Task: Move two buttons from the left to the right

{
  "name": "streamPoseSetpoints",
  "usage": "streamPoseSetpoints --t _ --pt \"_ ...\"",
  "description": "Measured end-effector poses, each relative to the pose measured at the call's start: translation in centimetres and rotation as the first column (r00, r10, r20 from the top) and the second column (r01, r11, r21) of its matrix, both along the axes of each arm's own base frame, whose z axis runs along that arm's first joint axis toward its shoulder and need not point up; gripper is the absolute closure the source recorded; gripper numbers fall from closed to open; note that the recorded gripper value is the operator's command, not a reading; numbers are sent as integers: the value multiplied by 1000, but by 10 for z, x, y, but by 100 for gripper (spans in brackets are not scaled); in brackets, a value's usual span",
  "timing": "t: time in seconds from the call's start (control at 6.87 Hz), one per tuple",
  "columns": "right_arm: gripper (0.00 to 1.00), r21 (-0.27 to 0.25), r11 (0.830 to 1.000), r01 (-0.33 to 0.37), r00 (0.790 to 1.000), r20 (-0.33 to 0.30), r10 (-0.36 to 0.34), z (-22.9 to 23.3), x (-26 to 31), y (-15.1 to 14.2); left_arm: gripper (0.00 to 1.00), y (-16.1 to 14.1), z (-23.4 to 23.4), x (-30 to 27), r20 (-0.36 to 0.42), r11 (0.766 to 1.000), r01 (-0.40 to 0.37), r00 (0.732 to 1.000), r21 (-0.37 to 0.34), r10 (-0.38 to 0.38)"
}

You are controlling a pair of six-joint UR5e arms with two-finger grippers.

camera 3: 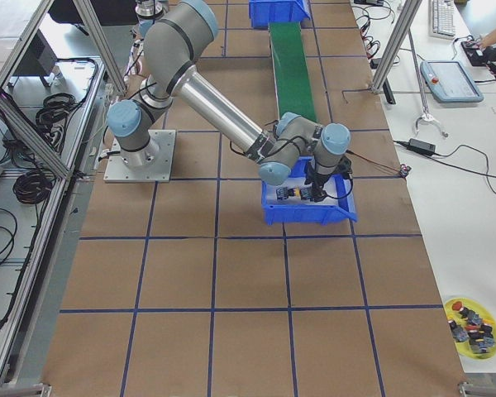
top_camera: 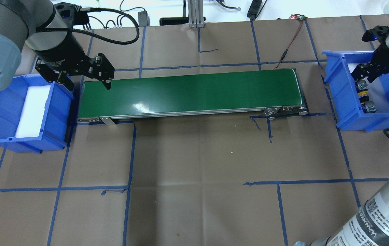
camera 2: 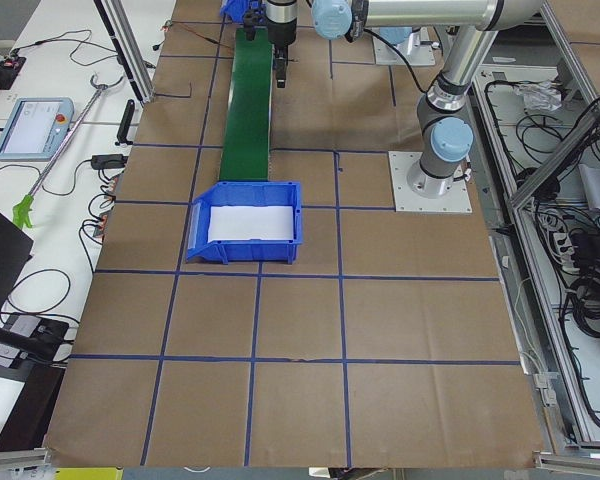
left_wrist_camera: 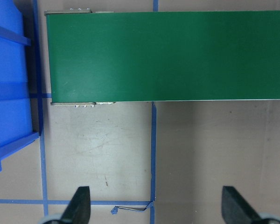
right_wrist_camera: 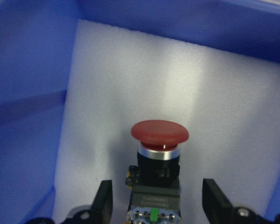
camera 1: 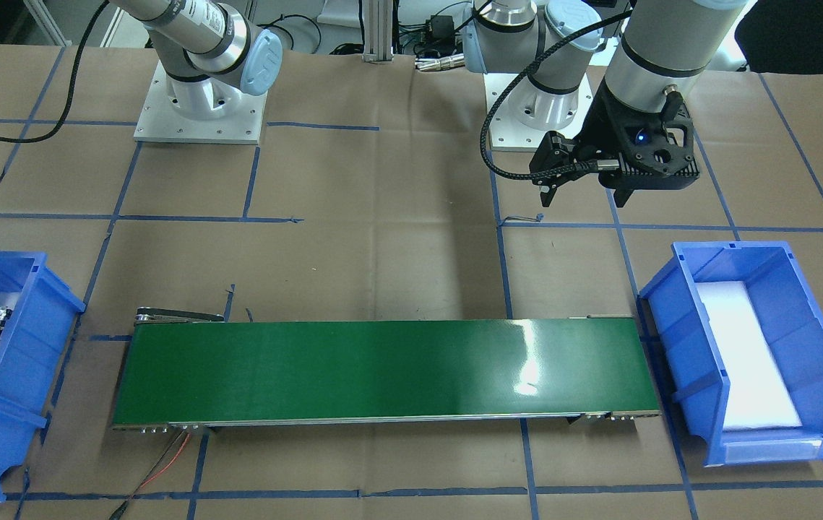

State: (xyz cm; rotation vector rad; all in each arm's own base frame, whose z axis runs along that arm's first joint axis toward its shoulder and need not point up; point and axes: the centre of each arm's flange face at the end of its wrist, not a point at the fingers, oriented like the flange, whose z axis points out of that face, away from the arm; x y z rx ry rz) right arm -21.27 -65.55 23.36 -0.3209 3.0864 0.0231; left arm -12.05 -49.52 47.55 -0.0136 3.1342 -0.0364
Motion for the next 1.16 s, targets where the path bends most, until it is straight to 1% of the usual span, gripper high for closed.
streamPoseSetpoints --t 0.15,0.29,0.44,0.58,0.73,0.87,1.02,1.16 --pt "10 -15 1000 0 1000 -7 0 11 1 -2 0 0 0 0 0 1000 0 1000 0 0" --pt "1 -40 999 -4 1000 -22 3 35 5 -2 0 0 0 0 0 1000 0 1000 -1 0" --pt "0 -74 997 -9 999 -43 6 69 14 3 0 0 1 0 0 1000 0 1000 -1 0" --pt "0 -121 992 -16 997 -70 7 109 24 11 0 0 1 0 0 1000 0 1000 -2 0" --pt "0 -156 987 -36 996 -91 22 144 42 19 0 0 1 0 0 1000 0 1000 -2 0" --pt "0 -168 983 -68 994 -100 52 169 74 28 0 0 1 0 0 1000 -1 1000 -2 1" --pt "0 -171 983 -63 994 -95 47 191 117 39 0 0 1 0 0 1000 -1 1000 -3 1" --pt "0 -155 987 30 997 -63 -40 202 166 50 0 0 2 0 0 1000 -2 1000 -3 2"
